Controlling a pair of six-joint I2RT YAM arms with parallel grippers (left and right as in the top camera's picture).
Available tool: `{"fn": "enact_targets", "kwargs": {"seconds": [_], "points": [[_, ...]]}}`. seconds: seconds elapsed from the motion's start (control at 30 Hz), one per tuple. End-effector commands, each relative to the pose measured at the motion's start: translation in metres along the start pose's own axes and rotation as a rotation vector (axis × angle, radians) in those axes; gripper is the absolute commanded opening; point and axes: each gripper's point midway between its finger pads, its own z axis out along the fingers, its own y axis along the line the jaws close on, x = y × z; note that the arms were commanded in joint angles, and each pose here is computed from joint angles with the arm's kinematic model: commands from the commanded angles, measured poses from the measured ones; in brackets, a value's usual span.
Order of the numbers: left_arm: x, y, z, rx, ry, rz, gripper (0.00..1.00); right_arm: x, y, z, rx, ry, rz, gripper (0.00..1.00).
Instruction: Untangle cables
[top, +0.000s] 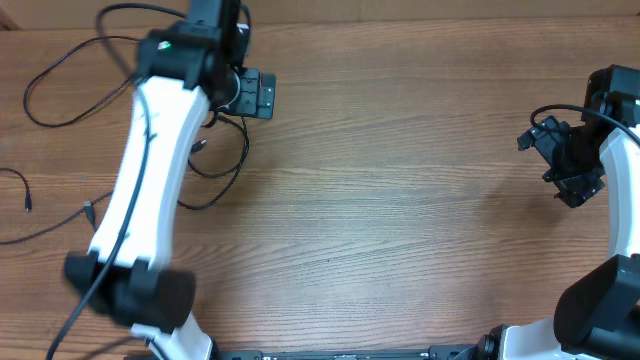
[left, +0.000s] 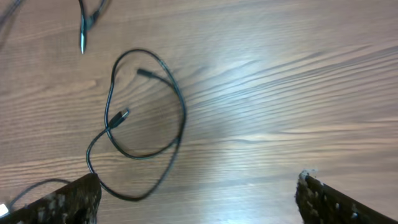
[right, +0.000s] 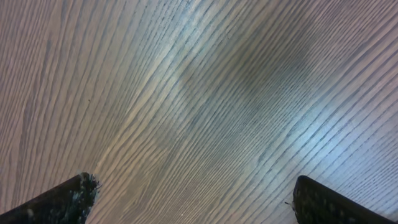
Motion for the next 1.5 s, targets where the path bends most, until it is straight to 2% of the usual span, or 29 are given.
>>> {"fn": "enact_targets", "kwargs": {"seconds": [0.0, 0.3, 0.37, 0.53, 0.77, 1.03, 1.27, 1.33, 1.47], "points": [[0.014, -0.011, -0.078, 0.096, -0.106, -0.036, 1.0, -0.006, 0.004, -0.006, -0.011, -0.025, 0.001, 1.0], [0.095, 0.0, -0.154, 0.095, -0.06, -0.077, 1.0, -0.006, 0.004, -0.006, -0.011, -0.025, 0.001, 1.0], [0.112, -0.008, -0.17, 0.16, -0.074, -0.083, 1.0, -0.006, 0.004, -0.006, -0.011, -0.025, 0.001, 1.0], [0.144, -0.022, -0.186, 0.268, -0.084, -0.075, 1.0, -0.006, 0.004, -0.006, -0.011, -0.025, 0.001, 1.0], [0.162, -0.018, -0.195, 0.268, -0.116, -0.073, 1.0, -0.006, 0.004, -0.006, -0.011, -0.025, 0.001, 1.0], [0.162, -0.005, -0.191, 0.189, -0.125, -0.061, 1.0, -0.006, 0.004, -0.006, -0.011, -0.025, 0.001, 1.0], [0.18, -0.003, -0.153, 0.166, -0.007, 0.034, 1.0, -0.006, 0.004, -0.006, -0.011, -0.025, 0.001, 1.0], [0.185, 0.0, -0.14, 0.161, -0.019, 0.069, 1.0, -0.006, 0.004, -0.006, -0.011, -0.025, 0.001, 1.0], [0.195, 0.006, -0.112, 0.151, -0.133, 0.1, 1.0, -0.006, 0.004, -0.006, -0.011, -0.025, 0.001, 1.0]]}}
